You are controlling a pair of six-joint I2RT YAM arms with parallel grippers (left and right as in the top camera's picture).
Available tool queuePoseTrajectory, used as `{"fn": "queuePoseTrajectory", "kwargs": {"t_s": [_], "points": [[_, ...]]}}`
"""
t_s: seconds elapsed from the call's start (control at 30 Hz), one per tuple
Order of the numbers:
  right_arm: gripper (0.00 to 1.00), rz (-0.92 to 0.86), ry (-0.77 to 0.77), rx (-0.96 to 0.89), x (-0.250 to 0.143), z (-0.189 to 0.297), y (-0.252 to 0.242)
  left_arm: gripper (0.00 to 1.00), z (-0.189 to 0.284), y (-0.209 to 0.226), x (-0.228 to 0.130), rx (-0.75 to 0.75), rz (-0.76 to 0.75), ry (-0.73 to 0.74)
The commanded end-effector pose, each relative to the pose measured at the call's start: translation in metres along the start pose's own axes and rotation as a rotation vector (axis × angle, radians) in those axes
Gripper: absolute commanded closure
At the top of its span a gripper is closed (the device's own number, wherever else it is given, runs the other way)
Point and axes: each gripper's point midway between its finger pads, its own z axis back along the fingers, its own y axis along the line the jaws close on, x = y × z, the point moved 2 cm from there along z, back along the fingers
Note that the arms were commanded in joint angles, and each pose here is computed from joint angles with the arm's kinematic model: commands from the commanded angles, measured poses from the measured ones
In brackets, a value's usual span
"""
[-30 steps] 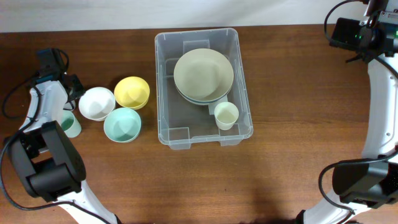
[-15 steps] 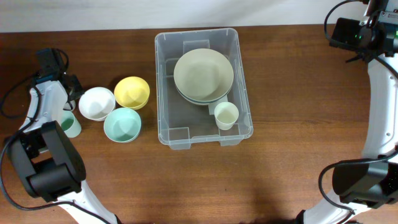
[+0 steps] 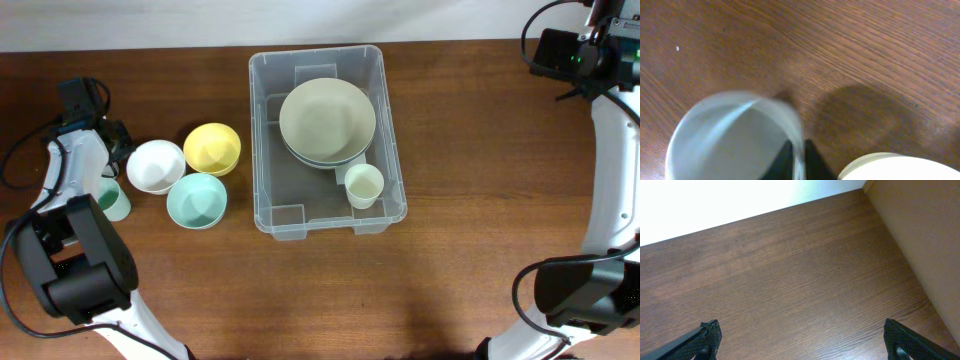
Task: Pack container
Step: 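Move the left gripper to the grey cup and grasp its rim, then carry the grey cup into the bin and drop it into the cream cup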
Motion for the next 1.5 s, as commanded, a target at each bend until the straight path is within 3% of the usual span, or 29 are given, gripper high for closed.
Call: {"fn": "queuePoseTrajectory", "kwargs": {"t_s": [0.0,0.17,0.3,0.43,0.5,0.67,0.97,1.47], "points": [[0.01,-0.010,0.001,0.003,0.000,-0.002,0.001,0.99,-0.006,0.002,-0.002,0.014,-0.006,0.001],[0.01,-0.010,0.001,0.003,0.000,-0.002,0.001,0.99,-0.006,0.001,0.000,0.014,-0.004,-0.008],[0.01,-0.010,0.001,0.003,0.000,-0.002,0.001,0.99,0.010,0.002,0.025,0.005,0.014,-0.076],[0.01,-0.010,0.001,0.003,0.000,-0.002,0.001,0.99,0.058,-0.004,0.061,-0.063,0.024,-0.169],[0.01,-0.010,0.001,0.003,0.000,-0.002,0.001,0.99,0.106,-0.021,0.084,-0.178,0.014,-0.244],[0.01,-0.010,0.001,0.003,0.000,-0.002,0.001,0.99,0.191,-0.067,0.085,-0.401,-0.068,-0.285],[0.01,-0.010,0.001,0.003,0.000,-0.002,0.001,0.99,0.313,-0.176,0.002,-0.644,-0.361,-0.263],[0.01,-0.010,0.001,0.003,0.000,-0.002,0.001,0.99,0.385,-0.299,-0.163,-0.850,-0.826,-0.110]]}}
